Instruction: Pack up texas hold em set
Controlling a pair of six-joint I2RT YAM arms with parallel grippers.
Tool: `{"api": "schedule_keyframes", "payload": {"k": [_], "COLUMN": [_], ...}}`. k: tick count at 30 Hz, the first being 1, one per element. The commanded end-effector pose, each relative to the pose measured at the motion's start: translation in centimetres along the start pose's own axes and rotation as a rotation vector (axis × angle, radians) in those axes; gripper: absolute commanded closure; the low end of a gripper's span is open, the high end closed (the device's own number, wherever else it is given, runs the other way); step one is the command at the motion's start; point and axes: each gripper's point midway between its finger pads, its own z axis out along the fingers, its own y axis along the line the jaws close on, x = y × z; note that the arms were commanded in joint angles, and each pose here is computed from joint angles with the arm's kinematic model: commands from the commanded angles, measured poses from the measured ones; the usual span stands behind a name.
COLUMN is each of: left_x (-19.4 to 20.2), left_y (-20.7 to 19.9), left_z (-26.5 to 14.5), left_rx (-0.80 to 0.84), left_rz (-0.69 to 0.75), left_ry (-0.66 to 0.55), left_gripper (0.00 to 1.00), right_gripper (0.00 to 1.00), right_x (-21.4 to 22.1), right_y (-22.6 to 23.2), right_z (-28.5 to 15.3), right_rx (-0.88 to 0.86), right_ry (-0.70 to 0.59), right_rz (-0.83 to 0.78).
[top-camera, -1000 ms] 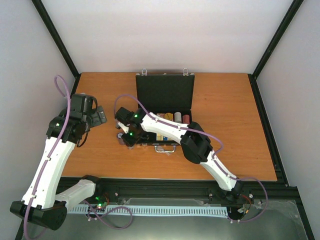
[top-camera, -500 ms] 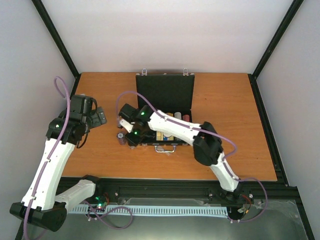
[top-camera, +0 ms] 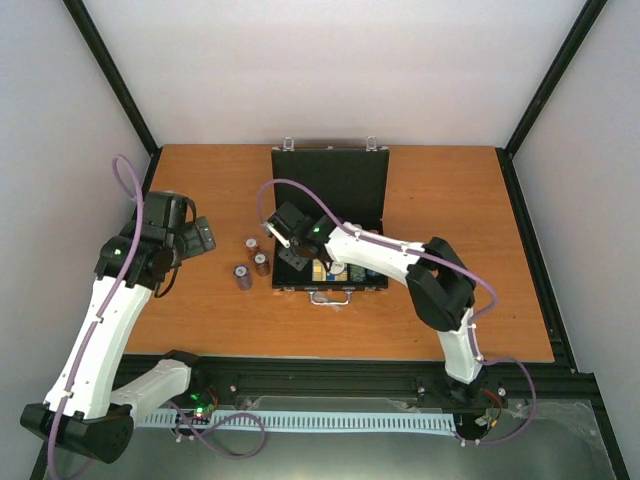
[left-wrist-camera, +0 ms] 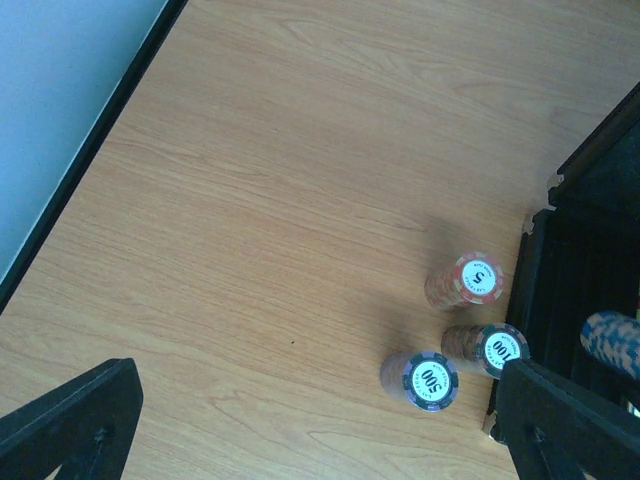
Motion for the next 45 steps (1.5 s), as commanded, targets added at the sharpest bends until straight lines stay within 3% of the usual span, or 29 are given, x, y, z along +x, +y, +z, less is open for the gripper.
{"api": "schedule_keyframes", "payload": {"k": [1,8,18,19,24,26,34,45], "left_x": [-0.1,0.2,0.7,0.7,0.6,0.5,0.8,0.3], "left_y": [-0.2,-0.1,0.0,0.0,-0.1,-0.1,0.0,-0.2], "left_z": [0.1,0.4,0.8,0.8,0.9,1.0,1.1,0.8], "left_rx": [0.011,0.007,-0.001,-0.001,-0.003,-0.003,-0.005,0.003], "left_rz": [0.003,0.011,0.02,0.021,0.025,0.023,0.023,0.015], "left_ry": [-0.004,0.002,0.016,0.016,0.014,0.013,0.016,0.006], "left_gripper": [0.0,0.0,0.0,0.0,0.0,0.0,0.0,0.0], "right_gripper": [0.97,0.97,0.94,0.9,0.47,0.36,0.17,0.11], "right_x": [-3.7,-4.2,-1.7,-1.4,-0.5,-0.4,-1.6,-3.0], "right_y": [-3.5,-6.6,-7.3,-7.1,-5.9,-5.6,-3.3,-1.0], "right_z": [1.4,2.8,6.1,6.2,5.9,5.5,1.6,-3.8], "right_rx": [0.183,0.253,0.259,0.249,0.185,0.162,-0.019,-0.198], "right_ry": [-0.139,-0.156,-0.092,-0.087,-0.082,-0.082,-0.105,-0.103], "right_rz": [-0.053,-0.017,0.002,0.004,0.03,0.039,0.064,0.096]}}
